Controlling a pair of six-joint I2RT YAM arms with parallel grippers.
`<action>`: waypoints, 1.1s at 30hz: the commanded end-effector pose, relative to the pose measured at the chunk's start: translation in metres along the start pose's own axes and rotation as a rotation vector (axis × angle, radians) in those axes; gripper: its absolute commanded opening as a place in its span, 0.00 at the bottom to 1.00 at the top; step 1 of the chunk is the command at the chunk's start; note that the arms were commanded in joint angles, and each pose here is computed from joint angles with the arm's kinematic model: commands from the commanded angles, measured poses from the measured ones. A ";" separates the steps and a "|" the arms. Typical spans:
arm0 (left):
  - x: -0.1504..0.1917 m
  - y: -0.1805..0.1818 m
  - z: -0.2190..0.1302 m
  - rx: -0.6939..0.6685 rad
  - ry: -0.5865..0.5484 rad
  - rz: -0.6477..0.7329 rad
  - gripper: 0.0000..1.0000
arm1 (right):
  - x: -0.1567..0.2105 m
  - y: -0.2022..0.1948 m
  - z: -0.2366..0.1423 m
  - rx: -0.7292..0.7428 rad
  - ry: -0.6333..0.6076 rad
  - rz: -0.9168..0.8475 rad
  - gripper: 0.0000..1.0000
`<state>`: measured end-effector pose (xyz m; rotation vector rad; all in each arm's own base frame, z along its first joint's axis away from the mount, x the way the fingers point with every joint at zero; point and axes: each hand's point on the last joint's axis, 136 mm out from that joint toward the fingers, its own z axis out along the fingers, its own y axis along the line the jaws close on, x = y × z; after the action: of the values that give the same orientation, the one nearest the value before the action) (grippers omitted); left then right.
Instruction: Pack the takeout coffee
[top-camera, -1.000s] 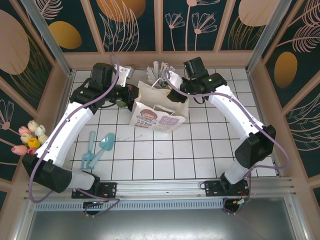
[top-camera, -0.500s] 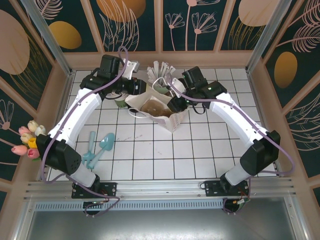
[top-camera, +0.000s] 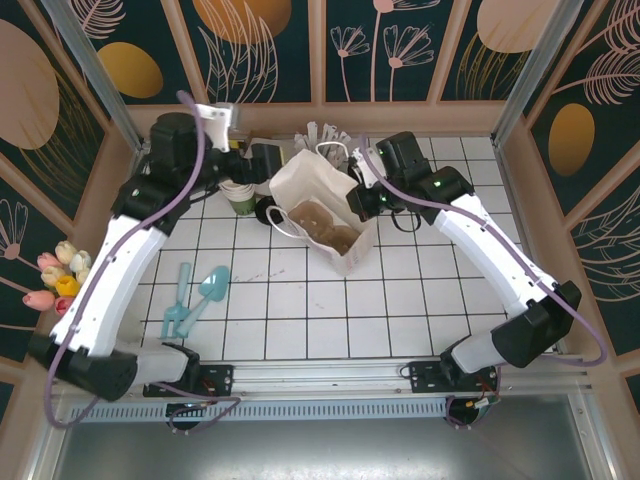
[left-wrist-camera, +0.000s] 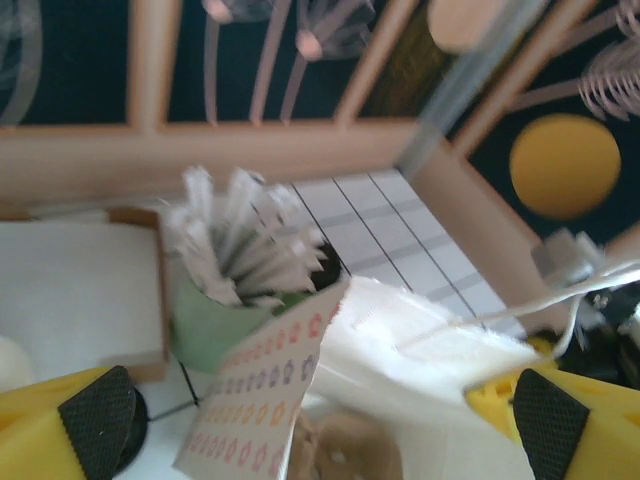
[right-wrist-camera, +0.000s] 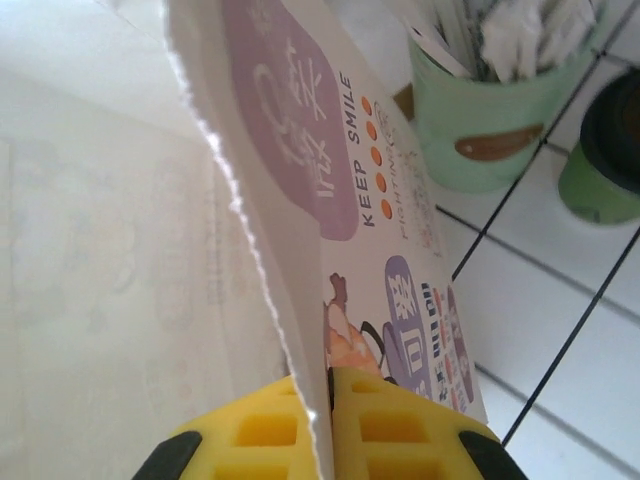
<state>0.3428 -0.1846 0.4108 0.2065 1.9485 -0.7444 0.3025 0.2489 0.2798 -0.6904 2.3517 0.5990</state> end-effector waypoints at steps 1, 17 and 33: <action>-0.025 0.050 -0.021 -0.288 -0.197 -0.111 0.98 | -0.011 0.003 -0.022 0.056 -0.045 0.231 0.00; 0.019 0.118 -0.026 -0.580 -0.258 -0.203 0.99 | 0.026 0.009 0.043 0.123 -0.008 0.496 0.00; 0.059 0.157 -0.024 -0.769 -0.192 -0.266 0.99 | 0.007 0.023 0.066 0.056 -0.034 0.483 0.22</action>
<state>0.3650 -0.0555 0.3078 -0.5664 1.9446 -0.1194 0.3076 0.2938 0.2264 -0.0667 2.5301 0.7198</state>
